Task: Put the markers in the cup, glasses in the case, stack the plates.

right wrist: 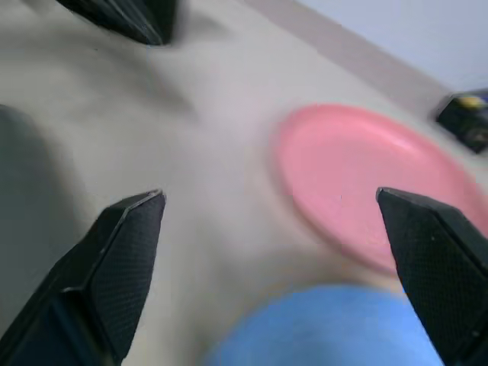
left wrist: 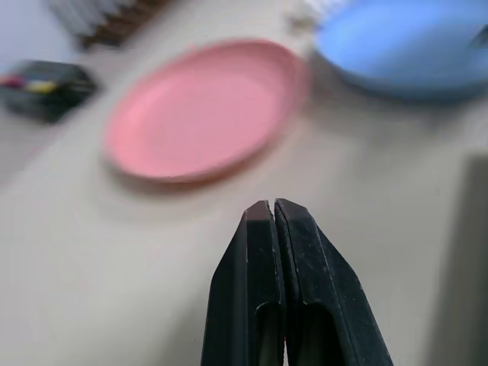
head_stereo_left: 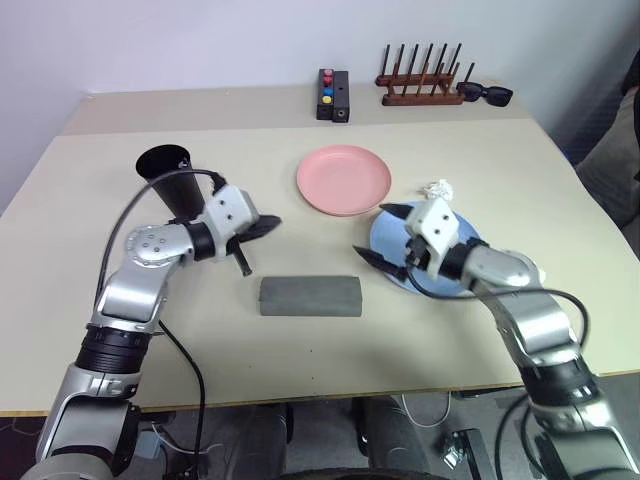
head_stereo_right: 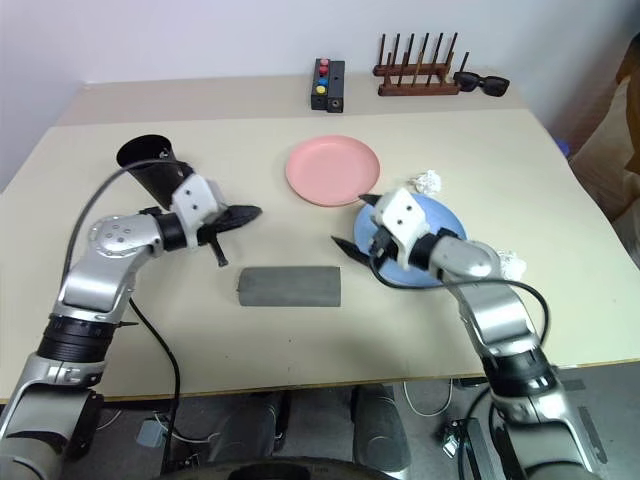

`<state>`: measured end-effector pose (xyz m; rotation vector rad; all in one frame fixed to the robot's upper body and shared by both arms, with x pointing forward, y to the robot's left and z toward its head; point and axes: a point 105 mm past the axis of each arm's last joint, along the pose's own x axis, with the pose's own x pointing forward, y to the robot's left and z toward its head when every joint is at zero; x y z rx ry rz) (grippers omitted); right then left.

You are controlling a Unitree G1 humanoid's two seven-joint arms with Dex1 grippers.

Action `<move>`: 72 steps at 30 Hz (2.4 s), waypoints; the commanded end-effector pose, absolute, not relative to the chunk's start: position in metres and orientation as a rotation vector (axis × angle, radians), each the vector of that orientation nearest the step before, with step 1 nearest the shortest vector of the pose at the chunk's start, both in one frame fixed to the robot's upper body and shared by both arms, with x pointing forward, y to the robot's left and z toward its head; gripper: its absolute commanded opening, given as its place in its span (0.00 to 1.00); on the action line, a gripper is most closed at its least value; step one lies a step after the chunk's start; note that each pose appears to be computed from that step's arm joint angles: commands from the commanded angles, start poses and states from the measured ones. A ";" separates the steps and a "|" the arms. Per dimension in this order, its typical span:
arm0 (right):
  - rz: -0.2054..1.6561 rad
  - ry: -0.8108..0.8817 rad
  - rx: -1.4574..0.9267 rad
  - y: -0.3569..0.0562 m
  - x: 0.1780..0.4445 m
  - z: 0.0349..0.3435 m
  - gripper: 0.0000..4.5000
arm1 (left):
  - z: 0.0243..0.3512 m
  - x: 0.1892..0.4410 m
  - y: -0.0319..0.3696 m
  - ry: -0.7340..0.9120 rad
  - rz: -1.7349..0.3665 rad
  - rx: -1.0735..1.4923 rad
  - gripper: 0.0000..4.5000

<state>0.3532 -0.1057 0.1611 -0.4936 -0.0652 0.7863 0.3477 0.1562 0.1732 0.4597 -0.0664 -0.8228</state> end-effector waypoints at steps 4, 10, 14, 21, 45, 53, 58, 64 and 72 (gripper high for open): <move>0.732 -0.087 -0.668 -0.081 0.392 0.155 1.00 | 0.179 0.329 0.188 -0.135 -0.731 0.254 0.01; 0.778 -0.055 -0.832 -0.061 0.414 0.136 1.00 | 0.160 0.288 0.184 -0.094 -0.803 0.178 0.01; 0.775 -0.043 -0.875 -0.058 0.424 0.129 1.00 | 0.159 0.280 0.183 -0.085 -0.781 0.144 0.01; 0.788 -0.075 -0.962 -0.049 0.429 0.122 0.36 | 0.145 0.272 0.182 -0.030 -0.770 0.151 0.00; 0.857 -0.274 -0.909 -0.129 0.338 0.202 0.00 | 0.171 0.282 0.139 -0.125 -0.919 0.169 0.00; 0.871 0.053 -0.844 -0.179 0.280 0.164 0.00 | 0.164 0.292 0.126 -0.124 -1.012 0.146 0.00; 0.879 0.156 -0.788 -0.181 0.264 0.142 0.00 | 0.160 0.296 0.124 -0.129 -1.037 0.149 0.00; 0.852 0.153 -0.772 -0.183 0.266 0.142 0.52 | 0.155 0.296 0.127 -0.128 -1.036 0.145 0.00; 0.760 -0.009 -0.589 -0.184 0.286 0.186 0.75 | 0.154 0.297 0.129 -0.132 -1.013 0.144 0.00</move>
